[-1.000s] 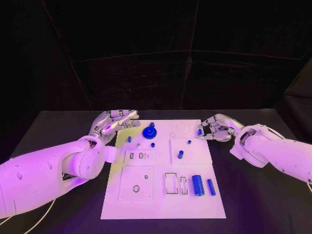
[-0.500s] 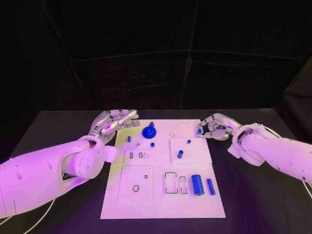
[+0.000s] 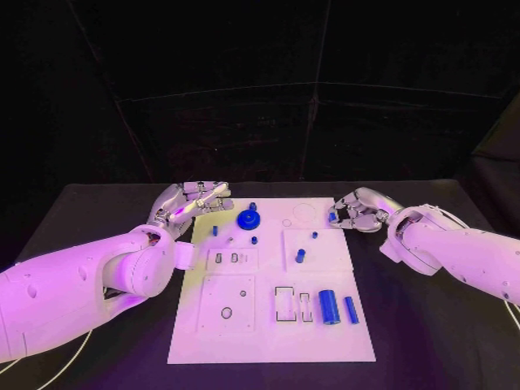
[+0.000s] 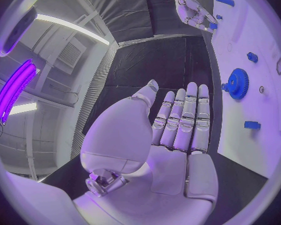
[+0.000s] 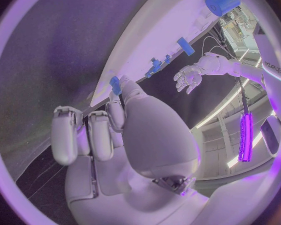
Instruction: Assemble the parts on the task board
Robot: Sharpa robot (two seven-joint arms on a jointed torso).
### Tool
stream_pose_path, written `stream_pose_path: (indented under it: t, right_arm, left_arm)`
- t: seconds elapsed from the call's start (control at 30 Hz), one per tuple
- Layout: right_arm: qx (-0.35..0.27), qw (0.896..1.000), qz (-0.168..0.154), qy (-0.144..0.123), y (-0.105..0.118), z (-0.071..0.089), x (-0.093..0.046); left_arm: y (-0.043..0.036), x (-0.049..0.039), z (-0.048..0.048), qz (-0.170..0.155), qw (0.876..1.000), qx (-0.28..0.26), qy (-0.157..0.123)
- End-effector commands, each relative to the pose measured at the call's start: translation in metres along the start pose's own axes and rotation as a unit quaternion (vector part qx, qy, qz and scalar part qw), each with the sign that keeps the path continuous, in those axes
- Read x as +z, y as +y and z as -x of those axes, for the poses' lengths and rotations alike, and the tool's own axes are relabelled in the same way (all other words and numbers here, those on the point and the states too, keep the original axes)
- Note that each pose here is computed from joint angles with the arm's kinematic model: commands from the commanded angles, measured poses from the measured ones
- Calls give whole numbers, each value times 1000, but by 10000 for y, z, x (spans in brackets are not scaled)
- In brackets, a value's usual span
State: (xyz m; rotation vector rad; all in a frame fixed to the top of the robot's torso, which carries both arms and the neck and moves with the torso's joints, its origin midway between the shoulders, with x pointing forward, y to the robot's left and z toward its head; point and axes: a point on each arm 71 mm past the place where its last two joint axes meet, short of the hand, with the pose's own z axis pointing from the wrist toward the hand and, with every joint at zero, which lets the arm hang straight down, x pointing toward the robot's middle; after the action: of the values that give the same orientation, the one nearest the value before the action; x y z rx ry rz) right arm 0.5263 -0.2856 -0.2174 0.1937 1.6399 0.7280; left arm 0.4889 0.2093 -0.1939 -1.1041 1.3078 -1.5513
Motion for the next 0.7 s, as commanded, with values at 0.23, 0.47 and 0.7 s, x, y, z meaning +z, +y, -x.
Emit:
stream_pose_path:
  t: [0.23,0.47,0.7]
  right_arm:
    - [1,1000,-2,-3,4,9,3]
    - [-2,1000,-5,-6,1,11,4]
    - [-6,1000,-3,-30,26,34,10]
  left_arm:
    - [-13,5,-16,-5,1000,-3,7]
    - [-14,4,-14,-5,1000,-3,7]
    - [-15,1,-10,-5,1000,-3,6]
